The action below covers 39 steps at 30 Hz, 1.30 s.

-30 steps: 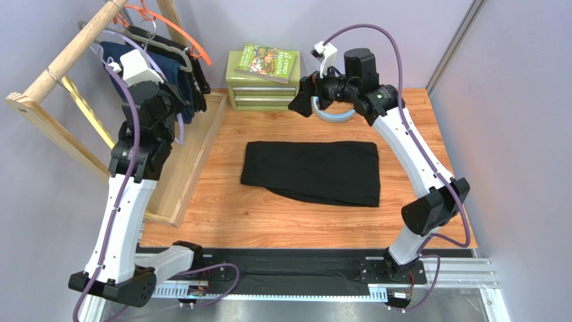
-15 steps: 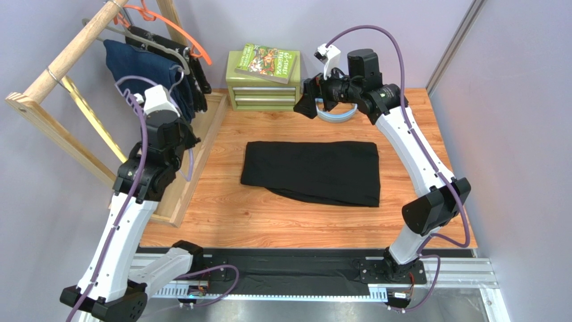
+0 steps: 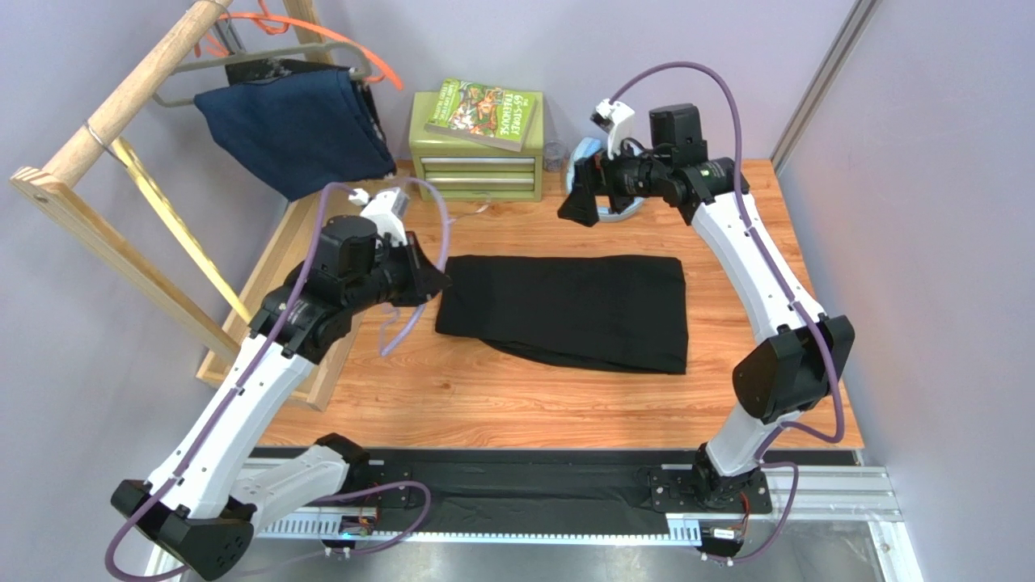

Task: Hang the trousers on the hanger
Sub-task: Pass the hanger from the left arm to the right

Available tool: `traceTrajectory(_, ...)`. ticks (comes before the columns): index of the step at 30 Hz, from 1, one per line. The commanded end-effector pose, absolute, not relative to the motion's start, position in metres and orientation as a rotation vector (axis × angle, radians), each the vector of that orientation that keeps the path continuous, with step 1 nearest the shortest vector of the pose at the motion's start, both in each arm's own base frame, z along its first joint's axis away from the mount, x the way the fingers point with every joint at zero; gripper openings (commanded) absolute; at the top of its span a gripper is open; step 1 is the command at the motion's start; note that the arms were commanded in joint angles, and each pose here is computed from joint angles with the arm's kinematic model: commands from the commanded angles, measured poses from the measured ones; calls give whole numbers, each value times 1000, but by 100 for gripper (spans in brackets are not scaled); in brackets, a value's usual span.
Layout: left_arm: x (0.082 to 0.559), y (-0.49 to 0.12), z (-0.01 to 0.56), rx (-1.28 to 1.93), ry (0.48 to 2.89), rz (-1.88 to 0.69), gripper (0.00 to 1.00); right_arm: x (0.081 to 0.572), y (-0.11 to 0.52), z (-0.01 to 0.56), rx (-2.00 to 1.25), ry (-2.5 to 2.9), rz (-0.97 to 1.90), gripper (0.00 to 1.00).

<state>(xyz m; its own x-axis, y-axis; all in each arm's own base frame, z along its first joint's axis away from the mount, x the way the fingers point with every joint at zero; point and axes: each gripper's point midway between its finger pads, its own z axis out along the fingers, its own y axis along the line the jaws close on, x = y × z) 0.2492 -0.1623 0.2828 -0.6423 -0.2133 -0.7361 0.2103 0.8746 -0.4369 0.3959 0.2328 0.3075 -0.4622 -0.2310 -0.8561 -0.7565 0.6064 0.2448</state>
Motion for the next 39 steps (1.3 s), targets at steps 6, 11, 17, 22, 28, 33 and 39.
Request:
traceTrajectory(6, 181, -256, 357, 593, 1795, -1410, 0, 378, 178, 334, -966, 1596, 570, 100)
traceTrajectory(11, 165, -266, 380, 666, 1643, -1591, 0, 338, 174, 359, -1076, 1274, 410, 100)
traceTrajectory(17, 160, -279, 389, 705, 1610, -1808, 0, 319, 182, 375, -1217, 998, 262, 100)
traceTrajectory(22, 152, -282, 387, 745, 1636, -1895, 0, 320, 193, 387, -1268, 856, 170, 97)
traceTrajectory(28, 145, -282, 388, 779, 1617, -1917, 0, 332, 199, 388, -1293, 835, 127, 54)
traceTrajectory(33, 150, -281, 378, 733, 1664, -1856, 9, 338, 197, 386, -1321, 944, 159, 0)
traceTrajectory(39, 164, -261, 367, 841, 1642, -1474, 84, 310, 194, 341, -1571, 1027, 246, 0)
